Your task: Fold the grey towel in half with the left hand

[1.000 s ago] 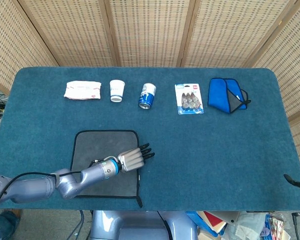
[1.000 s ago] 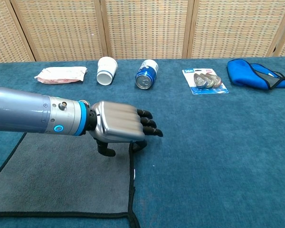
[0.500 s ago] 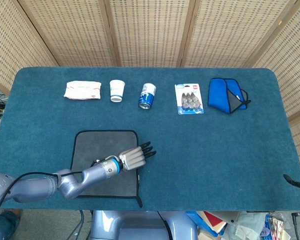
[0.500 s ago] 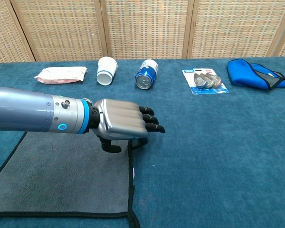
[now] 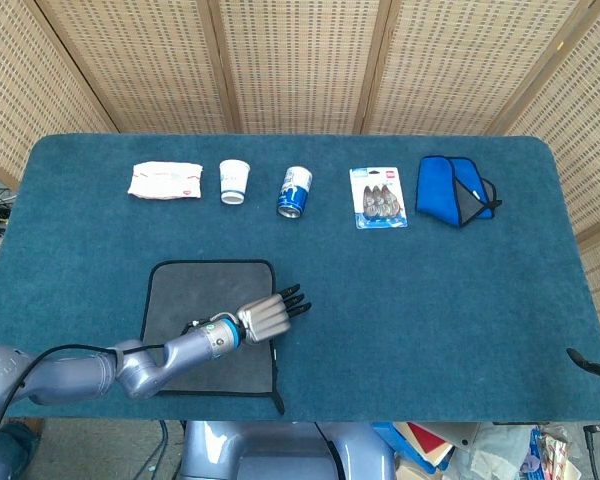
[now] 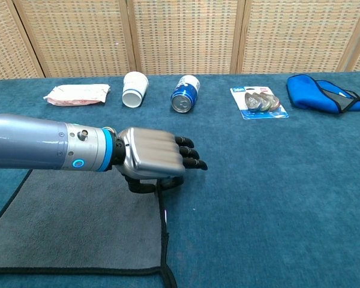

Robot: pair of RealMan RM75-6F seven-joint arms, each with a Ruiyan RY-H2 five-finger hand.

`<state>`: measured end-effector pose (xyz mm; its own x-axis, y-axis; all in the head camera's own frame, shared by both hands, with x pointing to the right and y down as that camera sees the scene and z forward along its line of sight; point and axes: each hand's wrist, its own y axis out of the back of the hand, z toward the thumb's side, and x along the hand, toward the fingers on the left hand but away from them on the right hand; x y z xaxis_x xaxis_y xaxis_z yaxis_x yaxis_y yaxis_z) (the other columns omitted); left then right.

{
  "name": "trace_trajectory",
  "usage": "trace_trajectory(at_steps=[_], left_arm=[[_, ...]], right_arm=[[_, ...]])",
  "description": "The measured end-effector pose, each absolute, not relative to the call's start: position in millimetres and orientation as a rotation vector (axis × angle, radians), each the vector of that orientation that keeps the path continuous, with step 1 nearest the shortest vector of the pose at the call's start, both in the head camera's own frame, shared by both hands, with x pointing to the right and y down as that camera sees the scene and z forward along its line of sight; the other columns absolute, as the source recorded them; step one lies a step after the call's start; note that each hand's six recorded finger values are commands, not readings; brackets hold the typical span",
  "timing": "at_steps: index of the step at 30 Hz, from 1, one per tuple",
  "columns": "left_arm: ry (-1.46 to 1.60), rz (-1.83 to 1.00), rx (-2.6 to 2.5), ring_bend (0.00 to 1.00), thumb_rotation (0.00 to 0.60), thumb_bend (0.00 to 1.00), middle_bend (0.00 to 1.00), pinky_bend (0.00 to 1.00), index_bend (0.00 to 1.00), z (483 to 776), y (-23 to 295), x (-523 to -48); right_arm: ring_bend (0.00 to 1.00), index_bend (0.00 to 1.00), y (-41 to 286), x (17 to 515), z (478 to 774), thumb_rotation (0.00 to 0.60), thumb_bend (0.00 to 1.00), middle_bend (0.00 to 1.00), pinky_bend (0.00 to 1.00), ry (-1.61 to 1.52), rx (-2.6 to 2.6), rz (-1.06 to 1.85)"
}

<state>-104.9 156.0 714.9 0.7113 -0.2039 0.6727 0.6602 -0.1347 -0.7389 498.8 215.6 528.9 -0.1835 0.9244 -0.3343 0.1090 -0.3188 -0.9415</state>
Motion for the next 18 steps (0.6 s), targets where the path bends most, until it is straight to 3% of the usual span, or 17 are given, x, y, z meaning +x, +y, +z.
trace_trajectory(at_steps=[18], left_arm=[[-0.284, -0.866, -1.514, 0.0, 0.6, 0.48, 0.0, 0.0, 0.61, 703, 146, -153]], right_arm=[[0.0, 0.0, 216, 497, 530, 0.6, 0.0, 0.0, 0.0, -1.234, -1.423, 1.574]])
